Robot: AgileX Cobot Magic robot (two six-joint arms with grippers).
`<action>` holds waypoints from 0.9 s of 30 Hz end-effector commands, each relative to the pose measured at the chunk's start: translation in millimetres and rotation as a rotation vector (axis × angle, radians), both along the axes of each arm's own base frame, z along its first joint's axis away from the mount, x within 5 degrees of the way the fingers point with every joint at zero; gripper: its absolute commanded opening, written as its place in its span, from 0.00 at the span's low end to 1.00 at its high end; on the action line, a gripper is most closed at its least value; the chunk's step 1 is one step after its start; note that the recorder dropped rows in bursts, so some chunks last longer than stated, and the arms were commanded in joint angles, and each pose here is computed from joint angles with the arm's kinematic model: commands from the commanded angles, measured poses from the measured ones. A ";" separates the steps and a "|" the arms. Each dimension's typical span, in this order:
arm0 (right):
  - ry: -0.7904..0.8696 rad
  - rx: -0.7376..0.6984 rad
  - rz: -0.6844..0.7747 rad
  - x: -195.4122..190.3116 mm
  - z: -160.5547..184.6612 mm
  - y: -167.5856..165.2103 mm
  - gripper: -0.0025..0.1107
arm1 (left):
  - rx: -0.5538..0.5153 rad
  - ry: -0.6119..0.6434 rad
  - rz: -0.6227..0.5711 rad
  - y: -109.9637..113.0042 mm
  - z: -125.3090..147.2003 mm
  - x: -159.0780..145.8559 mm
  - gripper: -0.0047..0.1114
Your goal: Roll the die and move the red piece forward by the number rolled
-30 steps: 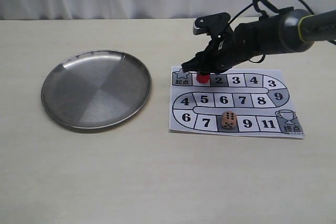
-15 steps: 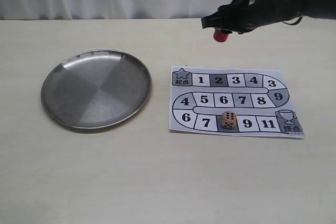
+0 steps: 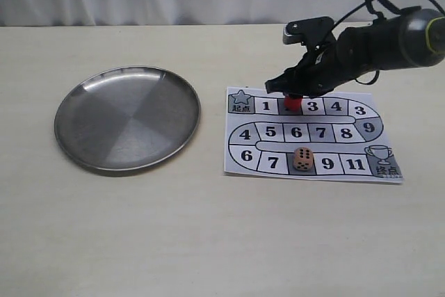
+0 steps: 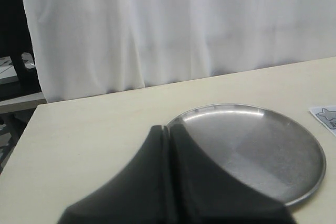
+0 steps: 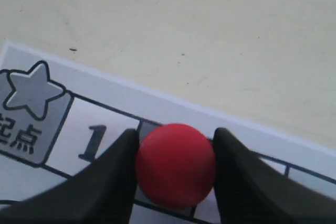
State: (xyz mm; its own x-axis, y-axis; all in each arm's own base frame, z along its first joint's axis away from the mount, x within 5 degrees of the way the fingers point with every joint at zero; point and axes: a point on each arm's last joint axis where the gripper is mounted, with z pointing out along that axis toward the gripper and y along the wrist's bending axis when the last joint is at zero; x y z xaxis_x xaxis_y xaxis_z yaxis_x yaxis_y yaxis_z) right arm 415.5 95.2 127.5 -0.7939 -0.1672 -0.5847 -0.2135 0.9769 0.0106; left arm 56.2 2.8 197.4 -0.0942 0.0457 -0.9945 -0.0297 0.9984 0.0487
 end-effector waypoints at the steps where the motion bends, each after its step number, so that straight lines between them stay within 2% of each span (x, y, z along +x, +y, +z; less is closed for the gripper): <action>1: 0.012 -0.007 0.003 0.3 -6.7 -0.7 0.06 | -0.003 -0.009 -0.010 -0.6 0.2 0.0 0.04; 7: -0.029 0.003 0.003 0.1 11.0 -0.8 0.06 | -0.003 -0.009 -0.010 -0.6 0.2 0.0 0.04; 15: -0.217 0.037 0.007 -10.8 93.3 -4.2 0.06 | -0.003 -0.009 -0.010 -0.6 0.2 0.0 0.04; 18: -0.269 0.009 0.037 -15.3 111.7 -5.9 0.06 | -0.003 -0.009 -0.010 -0.6 0.2 0.0 0.04; 23: -0.261 -0.026 0.053 -15.9 111.2 -8.9 0.06 | -0.003 -0.009 -0.010 -0.6 0.2 0.0 0.04; 27: -0.193 -0.040 0.031 -10.8 89.1 -17.1 0.06 | -0.003 -0.009 -0.010 -0.6 0.2 0.0 0.04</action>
